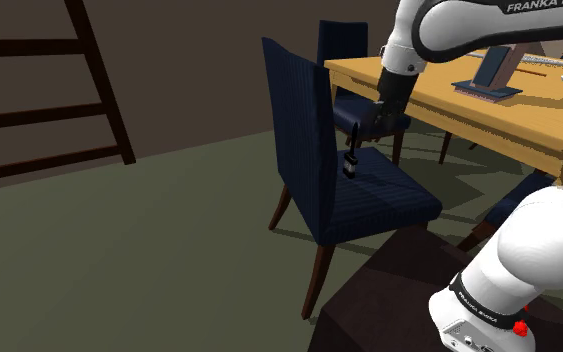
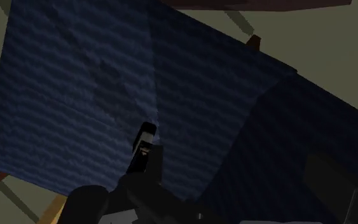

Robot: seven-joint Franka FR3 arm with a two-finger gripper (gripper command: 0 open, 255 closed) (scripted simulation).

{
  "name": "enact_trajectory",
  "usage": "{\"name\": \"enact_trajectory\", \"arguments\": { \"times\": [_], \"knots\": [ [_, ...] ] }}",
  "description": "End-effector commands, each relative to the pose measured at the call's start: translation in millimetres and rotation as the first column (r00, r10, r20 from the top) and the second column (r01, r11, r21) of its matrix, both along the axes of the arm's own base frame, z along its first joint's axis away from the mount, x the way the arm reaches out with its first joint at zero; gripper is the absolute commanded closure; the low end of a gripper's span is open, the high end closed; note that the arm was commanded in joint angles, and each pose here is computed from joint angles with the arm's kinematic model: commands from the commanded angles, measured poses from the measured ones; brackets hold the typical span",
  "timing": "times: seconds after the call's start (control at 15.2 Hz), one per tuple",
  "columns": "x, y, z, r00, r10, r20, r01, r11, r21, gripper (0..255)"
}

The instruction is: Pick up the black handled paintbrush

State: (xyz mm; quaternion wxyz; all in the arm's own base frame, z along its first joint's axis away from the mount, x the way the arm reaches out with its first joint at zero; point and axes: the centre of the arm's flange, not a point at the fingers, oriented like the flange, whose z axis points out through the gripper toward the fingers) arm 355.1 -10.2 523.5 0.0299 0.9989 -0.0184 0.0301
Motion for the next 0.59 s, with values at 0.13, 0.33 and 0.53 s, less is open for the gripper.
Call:
{"name": "enact_trajectory", "arguments": {
  "times": [0.13, 0.33, 0.53],
  "knots": [
    [35.4, -19.4, -37.4, 0.991, -0.133, 0.006, 0.133, 0.991, -0.009, 0],
    [56.6, -38.5, -64.2, 0.973, -0.230, 0.010, 0.230, 0.973, -0.015, 0],
    [75.9, -59.8, -90.8, 0.946, -0.325, 0.015, 0.325, 0.945, -0.021, 0]
  ]
}}
